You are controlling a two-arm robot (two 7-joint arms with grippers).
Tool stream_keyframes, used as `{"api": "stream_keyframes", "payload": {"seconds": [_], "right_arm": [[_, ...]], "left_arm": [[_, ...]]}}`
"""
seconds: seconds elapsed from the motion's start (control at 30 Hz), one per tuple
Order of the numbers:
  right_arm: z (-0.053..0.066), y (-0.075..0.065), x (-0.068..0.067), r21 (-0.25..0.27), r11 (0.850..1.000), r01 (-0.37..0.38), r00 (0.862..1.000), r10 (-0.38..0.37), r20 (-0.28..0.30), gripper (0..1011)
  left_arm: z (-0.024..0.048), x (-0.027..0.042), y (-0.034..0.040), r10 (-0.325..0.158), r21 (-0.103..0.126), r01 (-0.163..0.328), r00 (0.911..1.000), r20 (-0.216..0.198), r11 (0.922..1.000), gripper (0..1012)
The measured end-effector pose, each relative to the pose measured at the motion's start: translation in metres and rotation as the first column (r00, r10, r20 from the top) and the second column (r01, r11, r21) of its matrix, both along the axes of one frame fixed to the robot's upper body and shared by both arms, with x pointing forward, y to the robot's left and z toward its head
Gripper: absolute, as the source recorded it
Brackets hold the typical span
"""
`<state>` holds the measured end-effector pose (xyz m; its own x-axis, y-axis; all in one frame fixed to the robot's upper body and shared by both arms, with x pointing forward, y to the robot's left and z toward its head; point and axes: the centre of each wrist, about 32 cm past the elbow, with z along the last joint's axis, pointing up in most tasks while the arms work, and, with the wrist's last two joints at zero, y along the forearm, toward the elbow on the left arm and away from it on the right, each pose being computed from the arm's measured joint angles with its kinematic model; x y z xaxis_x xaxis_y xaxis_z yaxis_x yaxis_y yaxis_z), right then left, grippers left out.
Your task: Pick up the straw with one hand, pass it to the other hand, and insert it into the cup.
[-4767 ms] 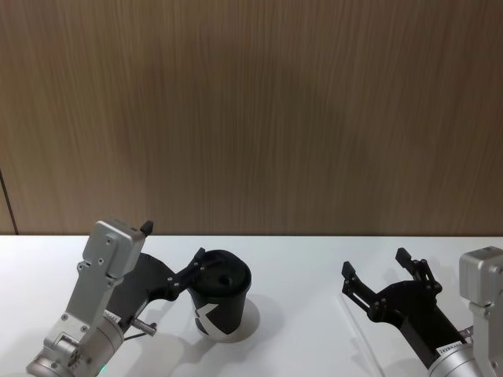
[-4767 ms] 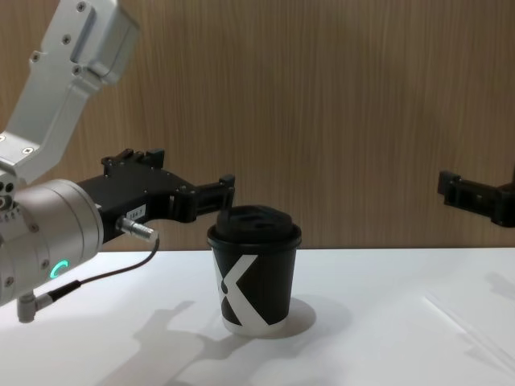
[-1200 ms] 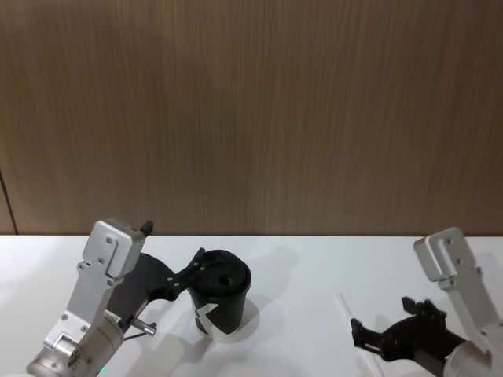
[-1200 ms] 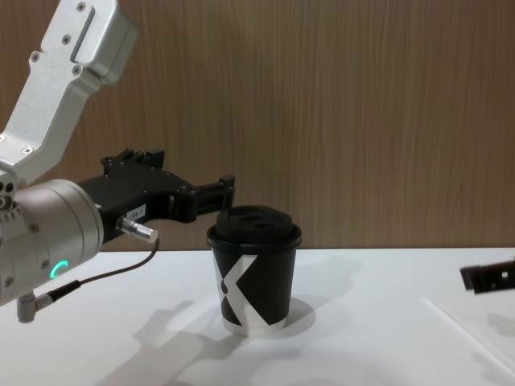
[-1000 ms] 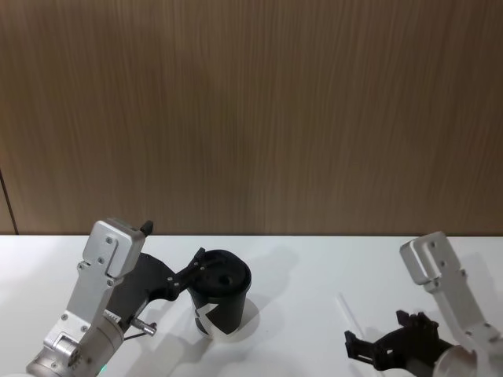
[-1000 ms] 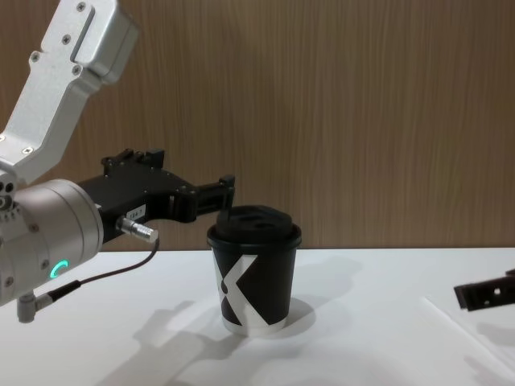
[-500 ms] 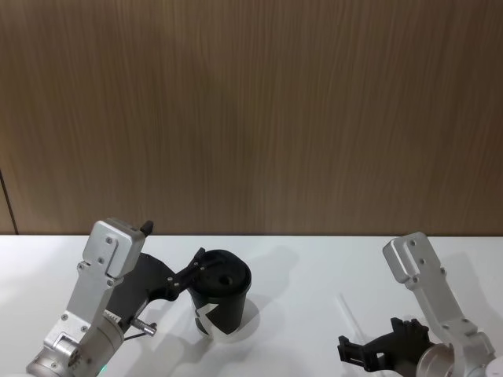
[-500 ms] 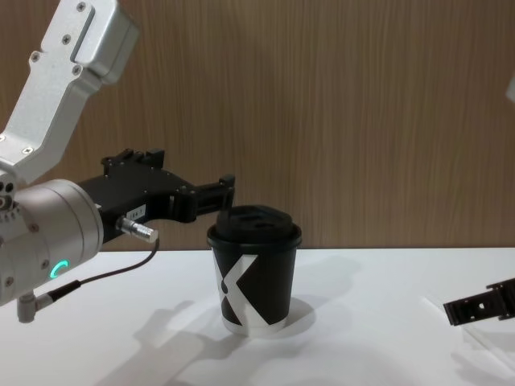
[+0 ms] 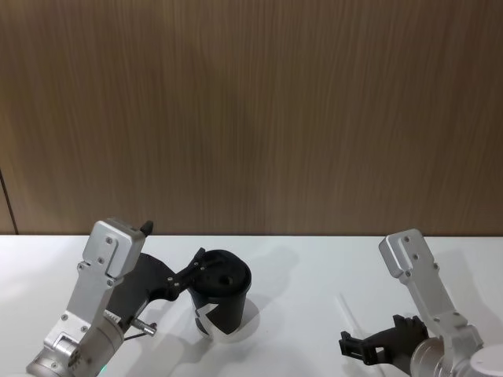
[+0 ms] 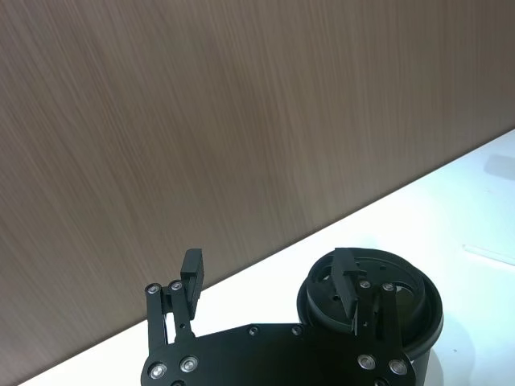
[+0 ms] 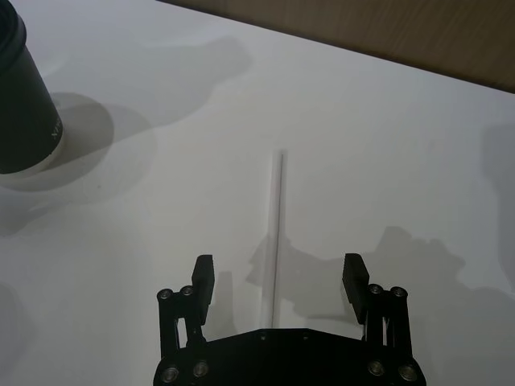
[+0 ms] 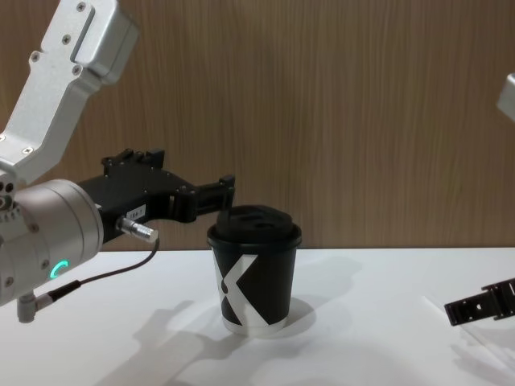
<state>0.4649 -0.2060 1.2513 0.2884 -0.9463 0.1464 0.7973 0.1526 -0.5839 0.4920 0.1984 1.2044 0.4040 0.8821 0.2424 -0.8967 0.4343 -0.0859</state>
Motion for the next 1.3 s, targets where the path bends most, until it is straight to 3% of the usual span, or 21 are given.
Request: {"api": "stream_keyframes", "payload": {"seconds": [0.57,1.3], "right_arm": [[-0.006,-0.004,0.011,0.005,0.999,0.046,0.999,-0.046,-0.015,1001],[-0.013,-0.009,0.013,0.03,0.998,0.061,0.996,-0.059,-0.065,1001]], "left_arm": [[0.0,0.0,0.0,0.0,0.0,0.0,1.0,0.0,1.0,1002],[0.0,0.0,0.0,0.0,0.0,0.0,1.0,0.0,1.0,1002]]}}
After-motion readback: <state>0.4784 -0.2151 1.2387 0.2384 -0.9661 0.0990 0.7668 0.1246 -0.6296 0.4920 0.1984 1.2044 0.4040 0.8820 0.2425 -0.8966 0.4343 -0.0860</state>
